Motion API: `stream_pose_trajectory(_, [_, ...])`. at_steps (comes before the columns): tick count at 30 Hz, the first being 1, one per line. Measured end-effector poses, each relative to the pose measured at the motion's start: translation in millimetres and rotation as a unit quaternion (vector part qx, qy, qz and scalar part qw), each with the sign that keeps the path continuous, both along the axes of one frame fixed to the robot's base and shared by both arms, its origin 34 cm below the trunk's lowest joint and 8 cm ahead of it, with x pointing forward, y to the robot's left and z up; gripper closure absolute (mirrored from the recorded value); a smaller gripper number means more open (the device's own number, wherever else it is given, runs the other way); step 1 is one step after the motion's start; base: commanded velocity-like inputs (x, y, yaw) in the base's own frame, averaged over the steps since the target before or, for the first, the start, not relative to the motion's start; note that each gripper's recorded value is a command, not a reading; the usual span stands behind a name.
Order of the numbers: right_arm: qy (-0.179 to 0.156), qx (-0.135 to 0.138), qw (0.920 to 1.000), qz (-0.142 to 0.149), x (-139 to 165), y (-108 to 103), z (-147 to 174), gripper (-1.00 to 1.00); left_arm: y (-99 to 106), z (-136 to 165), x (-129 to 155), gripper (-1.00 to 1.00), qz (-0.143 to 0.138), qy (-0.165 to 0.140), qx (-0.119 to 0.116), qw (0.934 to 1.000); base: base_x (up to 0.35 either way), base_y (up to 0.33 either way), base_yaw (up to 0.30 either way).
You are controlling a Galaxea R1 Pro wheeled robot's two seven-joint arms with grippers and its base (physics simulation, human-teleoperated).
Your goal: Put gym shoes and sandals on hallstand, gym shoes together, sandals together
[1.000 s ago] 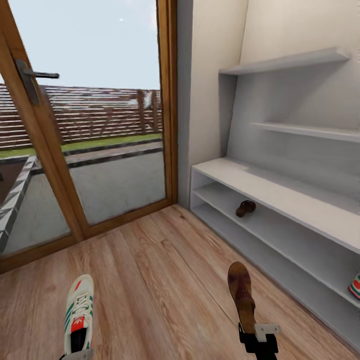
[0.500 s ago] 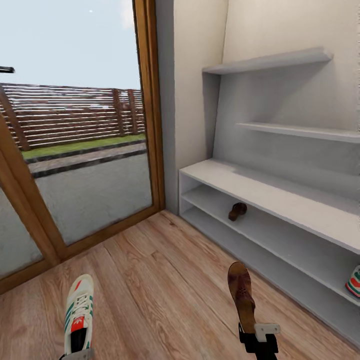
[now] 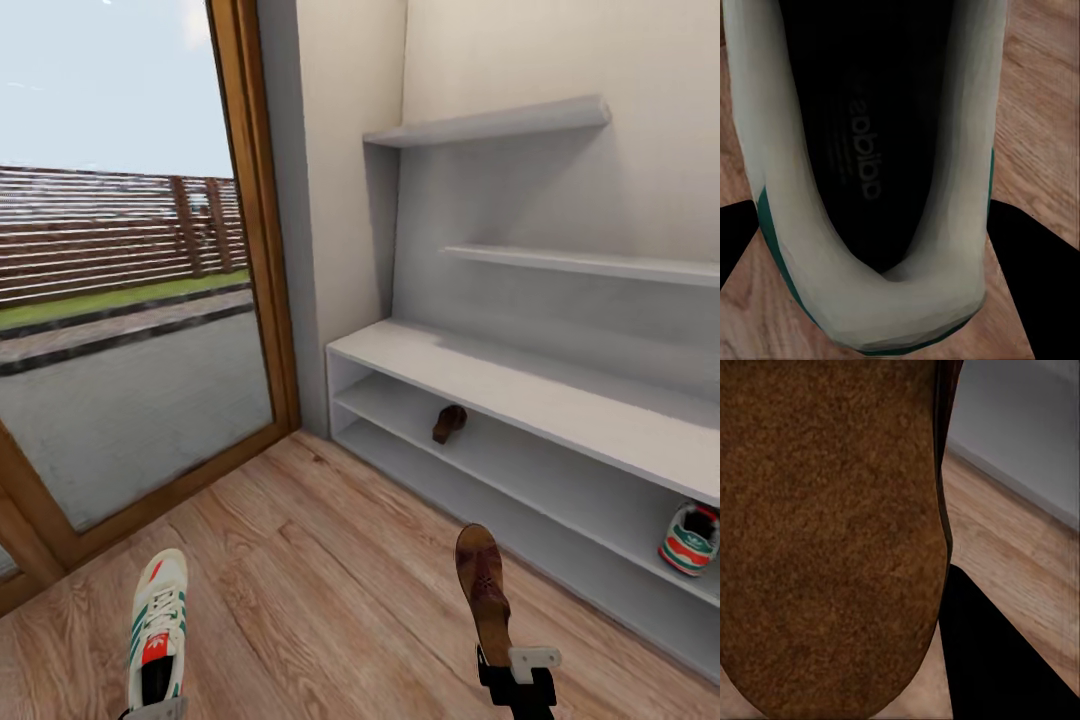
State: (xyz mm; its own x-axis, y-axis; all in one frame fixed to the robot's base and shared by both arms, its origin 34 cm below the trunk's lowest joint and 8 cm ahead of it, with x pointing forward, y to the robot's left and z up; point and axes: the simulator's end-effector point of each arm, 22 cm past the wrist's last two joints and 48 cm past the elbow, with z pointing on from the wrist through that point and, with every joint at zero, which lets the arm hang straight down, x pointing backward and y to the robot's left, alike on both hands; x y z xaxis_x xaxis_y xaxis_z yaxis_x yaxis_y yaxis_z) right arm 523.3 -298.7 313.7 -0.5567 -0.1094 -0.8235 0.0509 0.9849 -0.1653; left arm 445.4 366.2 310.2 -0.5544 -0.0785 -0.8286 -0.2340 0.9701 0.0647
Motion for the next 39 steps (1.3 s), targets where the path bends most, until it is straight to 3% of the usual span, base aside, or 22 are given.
stream_pose_trajectory(39, [0.000,0.000,1.0000,0.000,-0.1,0.0,-0.1,1.00,-0.9,-0.4,-0.2,1.00,-0.001,0.000,0.000,1.0000,0.000,0.000,-0.263])
